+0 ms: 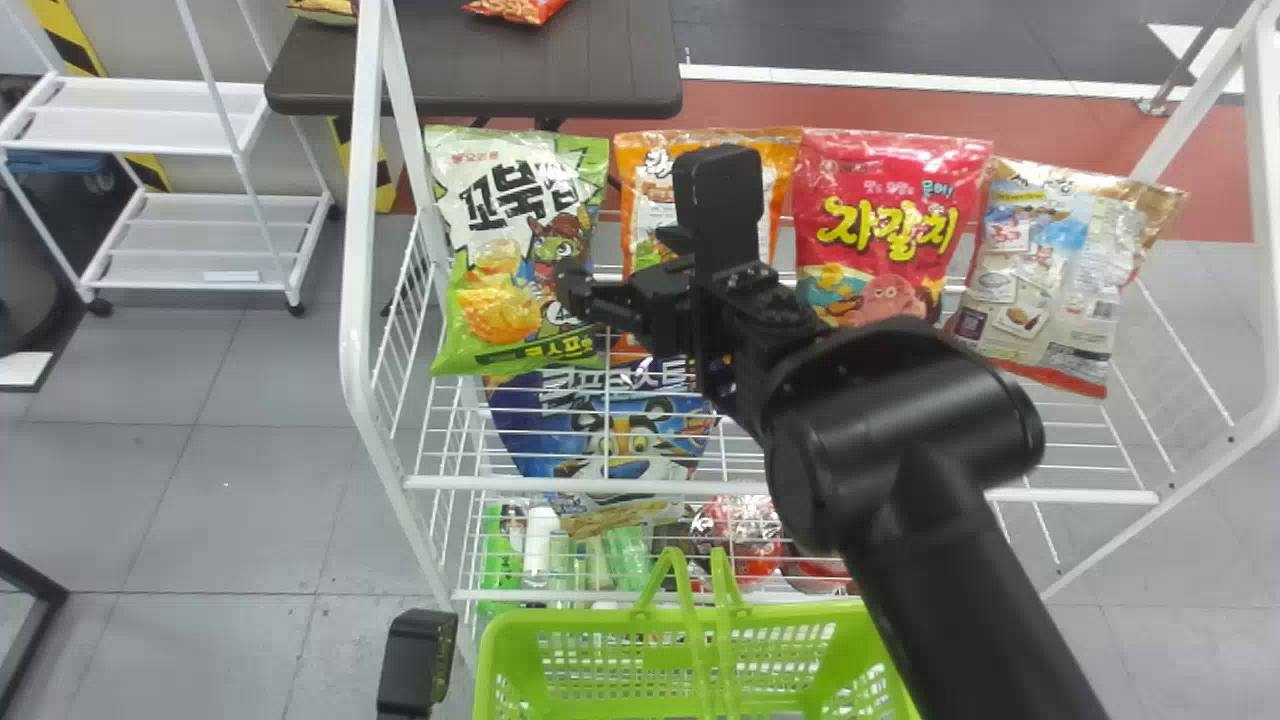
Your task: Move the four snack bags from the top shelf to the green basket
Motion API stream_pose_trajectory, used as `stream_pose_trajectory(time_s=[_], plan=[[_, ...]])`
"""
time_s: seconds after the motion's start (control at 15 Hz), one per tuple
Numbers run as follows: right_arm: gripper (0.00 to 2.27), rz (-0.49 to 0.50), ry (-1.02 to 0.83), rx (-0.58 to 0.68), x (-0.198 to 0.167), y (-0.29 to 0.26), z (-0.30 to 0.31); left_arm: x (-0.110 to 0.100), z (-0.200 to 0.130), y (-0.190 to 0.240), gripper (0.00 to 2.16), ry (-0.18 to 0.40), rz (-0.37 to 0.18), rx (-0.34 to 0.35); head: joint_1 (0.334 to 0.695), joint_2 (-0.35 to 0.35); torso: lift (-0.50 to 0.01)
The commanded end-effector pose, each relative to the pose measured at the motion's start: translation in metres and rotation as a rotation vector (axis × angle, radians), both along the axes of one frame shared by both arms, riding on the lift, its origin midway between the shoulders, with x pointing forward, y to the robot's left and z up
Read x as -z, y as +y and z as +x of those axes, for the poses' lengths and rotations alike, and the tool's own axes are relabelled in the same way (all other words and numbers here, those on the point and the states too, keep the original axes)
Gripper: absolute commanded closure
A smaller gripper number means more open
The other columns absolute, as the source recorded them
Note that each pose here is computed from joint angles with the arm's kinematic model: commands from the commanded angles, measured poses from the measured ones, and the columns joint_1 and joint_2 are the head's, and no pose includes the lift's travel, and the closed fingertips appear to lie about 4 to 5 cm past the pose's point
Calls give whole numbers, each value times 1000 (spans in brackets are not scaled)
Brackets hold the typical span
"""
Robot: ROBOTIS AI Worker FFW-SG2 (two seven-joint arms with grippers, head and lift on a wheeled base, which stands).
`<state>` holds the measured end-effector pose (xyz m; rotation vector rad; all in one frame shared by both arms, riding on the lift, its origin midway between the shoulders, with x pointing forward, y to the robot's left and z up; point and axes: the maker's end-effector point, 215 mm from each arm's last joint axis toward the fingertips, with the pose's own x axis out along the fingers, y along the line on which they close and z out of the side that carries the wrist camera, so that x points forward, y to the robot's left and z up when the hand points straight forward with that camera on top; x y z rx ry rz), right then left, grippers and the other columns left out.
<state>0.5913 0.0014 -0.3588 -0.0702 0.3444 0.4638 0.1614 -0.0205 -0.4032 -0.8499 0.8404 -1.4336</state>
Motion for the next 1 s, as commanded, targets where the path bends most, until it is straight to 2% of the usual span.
stream_pose_trajectory(time_s=[0.0, 0.13, 0.47, 0.67, 0.8, 0.87, 0.93], plan=[[147, -34, -5, -16, 4, 7, 24, -2, 7, 5, 2078, -13, -14, -18, 695, -31, 0], [181, -59, -17, -15, 3, 5, 40, -6, 16, 12, 2078, -12, -47, -31, 695, -16, 0], [218, -83, -24, -46, 4, 18, 48, -8, 23, 16, 2081, -14, -65, -39, 695, 9, 0], [417, -78, -14, -75, 9, 27, 44, -7, 24, 15, 2081, -13, -64, -41, 695, 21, 0], [836, -68, 4, -105, 12, 33, 39, -7, 24, 14, 2078, -15, -62, -40, 695, 30, 0], [1312, -72, 3, -108, 11, 34, 38, -7, 24, 13, 2081, -14, -61, -38, 695, 34, 0], [1676, -69, 9, -113, 13, 35, 35, -7, 23, 12, 2078, -15, -62, -36, 695, 37, 0]])
